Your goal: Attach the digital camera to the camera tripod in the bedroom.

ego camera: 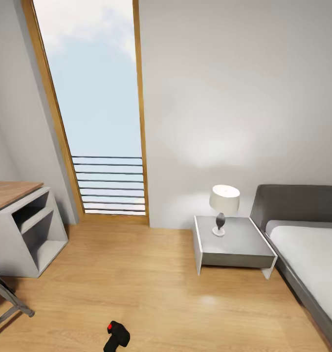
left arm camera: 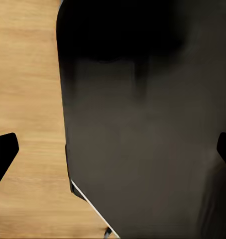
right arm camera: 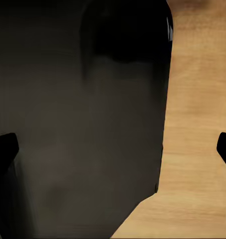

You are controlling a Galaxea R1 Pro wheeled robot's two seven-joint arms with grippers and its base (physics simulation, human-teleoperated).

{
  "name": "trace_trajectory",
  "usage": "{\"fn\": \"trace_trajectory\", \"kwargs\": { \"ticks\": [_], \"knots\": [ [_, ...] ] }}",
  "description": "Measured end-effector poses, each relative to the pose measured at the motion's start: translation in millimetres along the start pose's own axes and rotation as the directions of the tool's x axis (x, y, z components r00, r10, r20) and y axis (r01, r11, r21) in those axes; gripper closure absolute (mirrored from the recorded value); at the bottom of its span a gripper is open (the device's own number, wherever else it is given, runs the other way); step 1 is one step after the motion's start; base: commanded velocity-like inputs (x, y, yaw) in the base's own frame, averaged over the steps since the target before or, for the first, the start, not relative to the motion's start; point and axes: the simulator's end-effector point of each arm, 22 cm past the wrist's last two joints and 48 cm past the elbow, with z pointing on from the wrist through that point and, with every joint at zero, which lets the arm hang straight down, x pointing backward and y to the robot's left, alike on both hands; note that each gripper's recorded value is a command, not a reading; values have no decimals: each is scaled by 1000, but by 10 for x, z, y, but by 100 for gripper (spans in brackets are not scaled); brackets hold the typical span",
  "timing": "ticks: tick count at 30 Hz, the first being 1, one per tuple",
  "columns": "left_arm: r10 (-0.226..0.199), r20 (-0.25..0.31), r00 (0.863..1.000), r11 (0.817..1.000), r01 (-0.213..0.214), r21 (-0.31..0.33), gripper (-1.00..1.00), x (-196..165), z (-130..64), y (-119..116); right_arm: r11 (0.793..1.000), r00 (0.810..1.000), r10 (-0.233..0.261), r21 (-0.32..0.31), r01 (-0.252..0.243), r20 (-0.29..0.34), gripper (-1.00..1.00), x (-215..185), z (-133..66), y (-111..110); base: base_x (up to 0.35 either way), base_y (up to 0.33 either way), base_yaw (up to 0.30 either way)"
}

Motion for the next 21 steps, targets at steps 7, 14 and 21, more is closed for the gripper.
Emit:
{"fn": "trace_trajectory", "kwargs": {
  "ticks": [7, 14, 21],
  "knots": [
    [0, 23, 1000, 1000, 0, 19, -100, -133, -3, -138, 999, 1000, -3, 39, 2, 16, -100, -73, -7, -309, 0, 0, 0],
    [0, 24, 1000, 1000, 0, 21, -100, -144, -3, -149, 998, 998, -3, 60, 0, 60, -100, -198, -19, -470, 0, 0, 0],
    [0, 24, 1000, 1000, 0, 21, -100, -143, -3, -151, 998, 995, -5, 58, -1, 100, -100, -287, -26, -467, 24, -3, 0]
  ]
}}
